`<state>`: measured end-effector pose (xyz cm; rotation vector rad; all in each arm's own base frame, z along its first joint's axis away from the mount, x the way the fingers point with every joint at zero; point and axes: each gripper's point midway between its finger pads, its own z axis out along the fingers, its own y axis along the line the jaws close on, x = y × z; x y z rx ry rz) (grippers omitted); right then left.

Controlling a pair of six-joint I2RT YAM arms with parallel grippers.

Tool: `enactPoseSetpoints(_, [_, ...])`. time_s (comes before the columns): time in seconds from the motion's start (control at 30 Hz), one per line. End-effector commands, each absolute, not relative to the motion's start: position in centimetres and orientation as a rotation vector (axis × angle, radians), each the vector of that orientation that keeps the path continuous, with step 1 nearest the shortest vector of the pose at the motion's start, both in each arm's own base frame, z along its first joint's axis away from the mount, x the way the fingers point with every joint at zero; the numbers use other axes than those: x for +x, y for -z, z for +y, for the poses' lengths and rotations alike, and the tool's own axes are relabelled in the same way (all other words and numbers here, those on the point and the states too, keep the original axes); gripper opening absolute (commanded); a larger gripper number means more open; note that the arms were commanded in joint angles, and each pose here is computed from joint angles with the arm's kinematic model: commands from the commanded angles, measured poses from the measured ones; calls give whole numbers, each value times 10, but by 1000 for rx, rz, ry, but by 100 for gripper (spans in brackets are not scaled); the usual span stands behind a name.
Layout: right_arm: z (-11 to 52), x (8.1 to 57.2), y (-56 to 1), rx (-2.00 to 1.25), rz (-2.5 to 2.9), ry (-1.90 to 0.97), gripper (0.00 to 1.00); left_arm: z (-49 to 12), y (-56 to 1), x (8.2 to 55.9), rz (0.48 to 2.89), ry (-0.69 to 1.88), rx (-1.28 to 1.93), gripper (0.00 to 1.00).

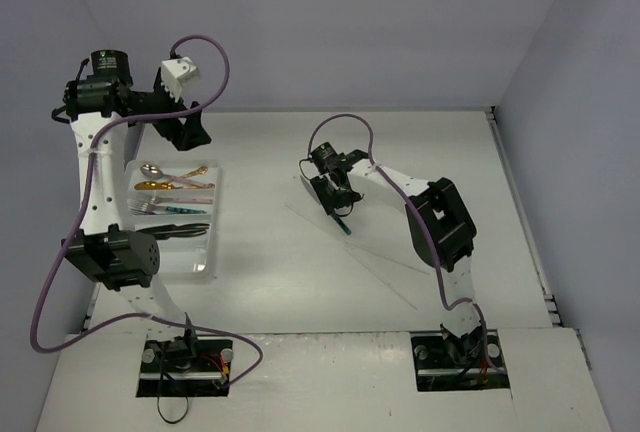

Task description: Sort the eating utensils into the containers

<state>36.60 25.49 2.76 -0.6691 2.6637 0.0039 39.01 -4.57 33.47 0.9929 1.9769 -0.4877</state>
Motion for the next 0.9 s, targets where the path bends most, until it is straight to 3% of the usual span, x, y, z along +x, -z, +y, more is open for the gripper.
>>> enactPoseSetpoints(0.0, [257,365,-22,-715,2678,-9,45,-61,-374,381,1897,576,800,86])
enactPoseSetpoints(0.3, [263,350,4,-786,2727,15,44,-38,-388,396,1818,399,474,86])
enactPoseSetpoints(0.47, [262,341,16,-823,2749,29,20,-22,-379,396,1791,374,192,86])
enactPoseSetpoints(0.6, [266,338,10,-835,2736,15,1,-27,-370,388,1781,399,166,86])
enactPoseSetpoints(0.87, [309,359,-69,-818,2542,-152,0,-27,-318,381,1952,450,94,86])
